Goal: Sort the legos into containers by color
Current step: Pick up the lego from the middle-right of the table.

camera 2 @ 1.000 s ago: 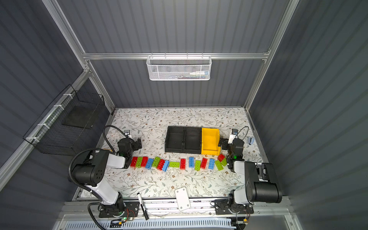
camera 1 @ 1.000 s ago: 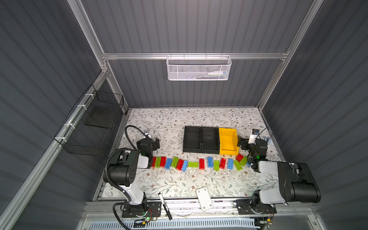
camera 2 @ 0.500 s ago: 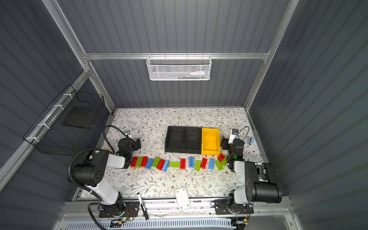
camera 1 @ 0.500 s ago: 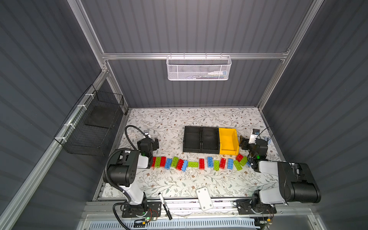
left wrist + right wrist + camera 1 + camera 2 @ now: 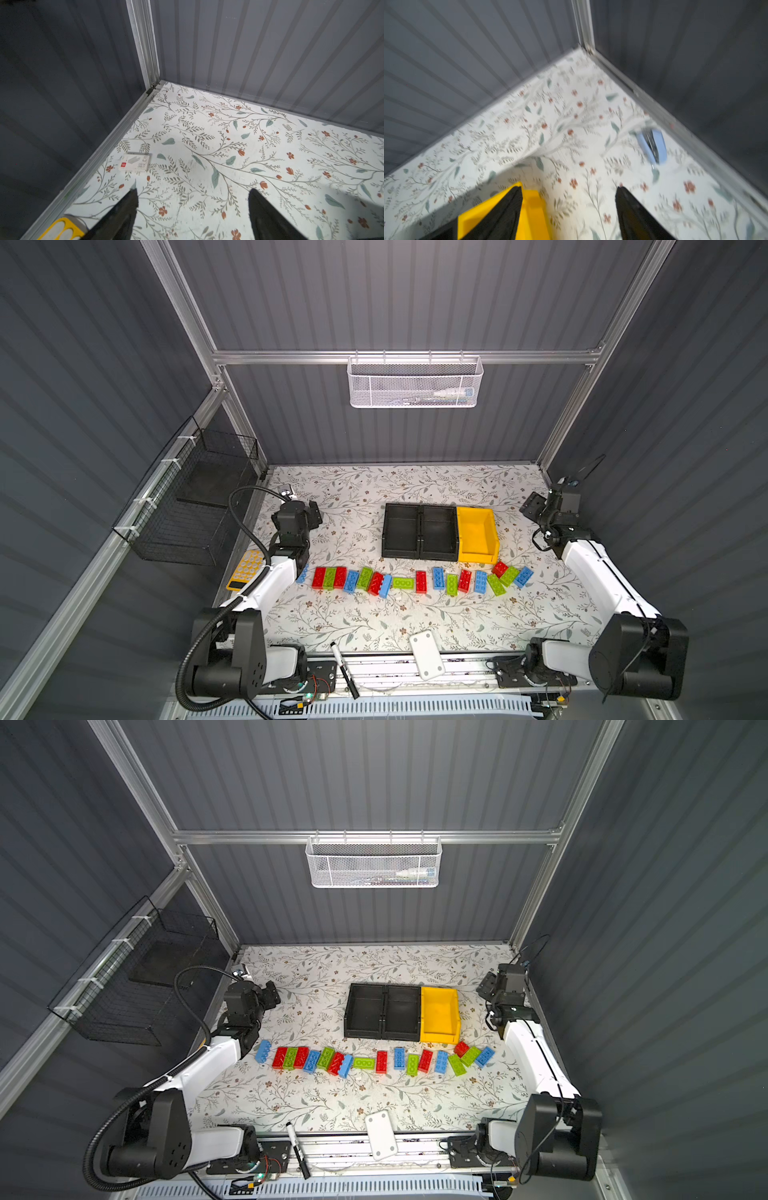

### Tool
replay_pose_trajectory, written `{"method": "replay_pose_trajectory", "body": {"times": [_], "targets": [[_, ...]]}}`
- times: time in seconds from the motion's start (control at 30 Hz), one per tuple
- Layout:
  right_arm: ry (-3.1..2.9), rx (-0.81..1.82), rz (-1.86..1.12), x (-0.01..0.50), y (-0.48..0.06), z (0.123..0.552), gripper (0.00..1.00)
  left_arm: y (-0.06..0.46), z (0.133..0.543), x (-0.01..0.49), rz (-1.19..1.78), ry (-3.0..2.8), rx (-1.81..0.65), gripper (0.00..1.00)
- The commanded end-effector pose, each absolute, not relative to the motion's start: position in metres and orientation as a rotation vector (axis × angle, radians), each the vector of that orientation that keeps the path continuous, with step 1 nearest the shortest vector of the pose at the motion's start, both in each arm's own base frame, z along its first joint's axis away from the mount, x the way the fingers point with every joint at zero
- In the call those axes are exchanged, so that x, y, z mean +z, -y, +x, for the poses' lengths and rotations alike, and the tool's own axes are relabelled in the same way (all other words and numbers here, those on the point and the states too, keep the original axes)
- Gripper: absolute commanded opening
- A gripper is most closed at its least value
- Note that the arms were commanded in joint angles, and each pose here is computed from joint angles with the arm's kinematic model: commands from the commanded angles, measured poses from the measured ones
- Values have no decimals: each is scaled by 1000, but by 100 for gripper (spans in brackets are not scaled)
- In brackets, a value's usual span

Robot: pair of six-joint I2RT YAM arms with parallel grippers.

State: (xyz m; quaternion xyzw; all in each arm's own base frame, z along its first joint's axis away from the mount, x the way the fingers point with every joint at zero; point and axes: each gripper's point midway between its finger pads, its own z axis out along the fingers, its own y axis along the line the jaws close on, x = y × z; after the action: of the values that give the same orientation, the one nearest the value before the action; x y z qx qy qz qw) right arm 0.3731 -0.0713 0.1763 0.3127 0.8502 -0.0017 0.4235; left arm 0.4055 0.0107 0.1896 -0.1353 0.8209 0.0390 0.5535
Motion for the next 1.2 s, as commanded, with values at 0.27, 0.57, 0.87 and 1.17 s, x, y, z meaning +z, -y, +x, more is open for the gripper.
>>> {"method": "replay_pose_trajectory", "body": {"times": [0.27,0.57,0.87,1.17], "targets": [[-2447,8,1337,71,56,268,69,-2,389,152,-411,-2120,-4,84],[-2489,1,1452,35,51,247,68,-2,389,152,-414,-2110,-11,85],[-2474,2,1499,21,56,250,63,-1,389,153,-439,-2107,-28,85],[-2456,49,1508,17,57,253,40,-3,384,146,-471,-2121,-24,84]]}}
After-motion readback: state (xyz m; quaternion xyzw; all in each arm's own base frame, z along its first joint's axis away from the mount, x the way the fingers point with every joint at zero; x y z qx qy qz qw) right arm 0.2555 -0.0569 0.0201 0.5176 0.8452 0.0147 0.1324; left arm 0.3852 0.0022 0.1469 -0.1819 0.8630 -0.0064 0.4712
